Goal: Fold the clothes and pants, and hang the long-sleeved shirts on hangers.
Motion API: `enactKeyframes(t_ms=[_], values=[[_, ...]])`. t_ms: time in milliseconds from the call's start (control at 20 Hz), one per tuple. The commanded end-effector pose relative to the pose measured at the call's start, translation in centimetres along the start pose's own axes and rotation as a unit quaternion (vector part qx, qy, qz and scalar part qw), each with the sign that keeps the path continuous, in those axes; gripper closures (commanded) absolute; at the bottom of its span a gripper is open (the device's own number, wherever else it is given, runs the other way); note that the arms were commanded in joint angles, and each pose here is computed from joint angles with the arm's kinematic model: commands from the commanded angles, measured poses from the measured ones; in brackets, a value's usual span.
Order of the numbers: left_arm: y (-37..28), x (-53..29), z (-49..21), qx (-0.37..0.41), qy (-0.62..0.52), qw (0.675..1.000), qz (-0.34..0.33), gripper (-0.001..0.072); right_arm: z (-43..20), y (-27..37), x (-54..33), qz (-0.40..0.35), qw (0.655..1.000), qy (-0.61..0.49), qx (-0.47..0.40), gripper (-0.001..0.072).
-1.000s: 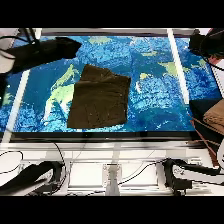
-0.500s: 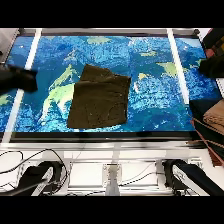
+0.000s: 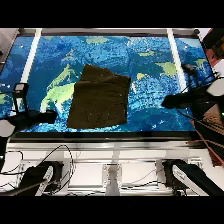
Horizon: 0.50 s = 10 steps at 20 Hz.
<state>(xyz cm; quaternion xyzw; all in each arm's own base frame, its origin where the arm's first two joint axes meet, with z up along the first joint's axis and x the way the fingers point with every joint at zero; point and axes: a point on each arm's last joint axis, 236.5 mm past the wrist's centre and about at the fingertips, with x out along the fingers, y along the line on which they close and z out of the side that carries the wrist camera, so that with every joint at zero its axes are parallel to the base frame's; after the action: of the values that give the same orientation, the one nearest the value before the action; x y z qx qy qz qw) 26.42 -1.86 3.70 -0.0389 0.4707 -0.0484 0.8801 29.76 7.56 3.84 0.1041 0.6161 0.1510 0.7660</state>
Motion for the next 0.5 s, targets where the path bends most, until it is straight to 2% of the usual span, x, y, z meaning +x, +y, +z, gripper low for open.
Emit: enactKeyframes(t_ms=[0, 100, 200, 400, 450], values=[[0.7, 1.7, -0.3, -0.055, -0.013, 0.998, 0.007, 0.0052, -0.6, 3.0, 6.7, 0.124, 0.987, 0.046, 0.093, 0.0215], [0.8, 2.3, -0.6, -0.063, -0.002, 0.998, 0.008, 0.0052, -0.3, 4.4, 9.2, 0.184, 0.972, 0.076, 0.125, 0.0181], [0.9, 3.1, -1.1, -0.073, 0.015, 0.997, 0.008, 0.0052, -0.8, 5.3, 11.5, 0.213, 0.962, 0.107, 0.136, 0.0178], [1.1, 4.8, -2.1, -0.079, 0.050, 0.996, 0.009, 0.0052, -2.0, 6.6, 15.7, 0.192, 0.964, 0.132, 0.125, 0.0175], [1.2, 5.2, -2.4, -0.081, 0.058, 0.995, 0.009, 0.0052, -2.0, 7.0, 16.5, 0.185, 0.967, 0.128, 0.118, 0.0151]])
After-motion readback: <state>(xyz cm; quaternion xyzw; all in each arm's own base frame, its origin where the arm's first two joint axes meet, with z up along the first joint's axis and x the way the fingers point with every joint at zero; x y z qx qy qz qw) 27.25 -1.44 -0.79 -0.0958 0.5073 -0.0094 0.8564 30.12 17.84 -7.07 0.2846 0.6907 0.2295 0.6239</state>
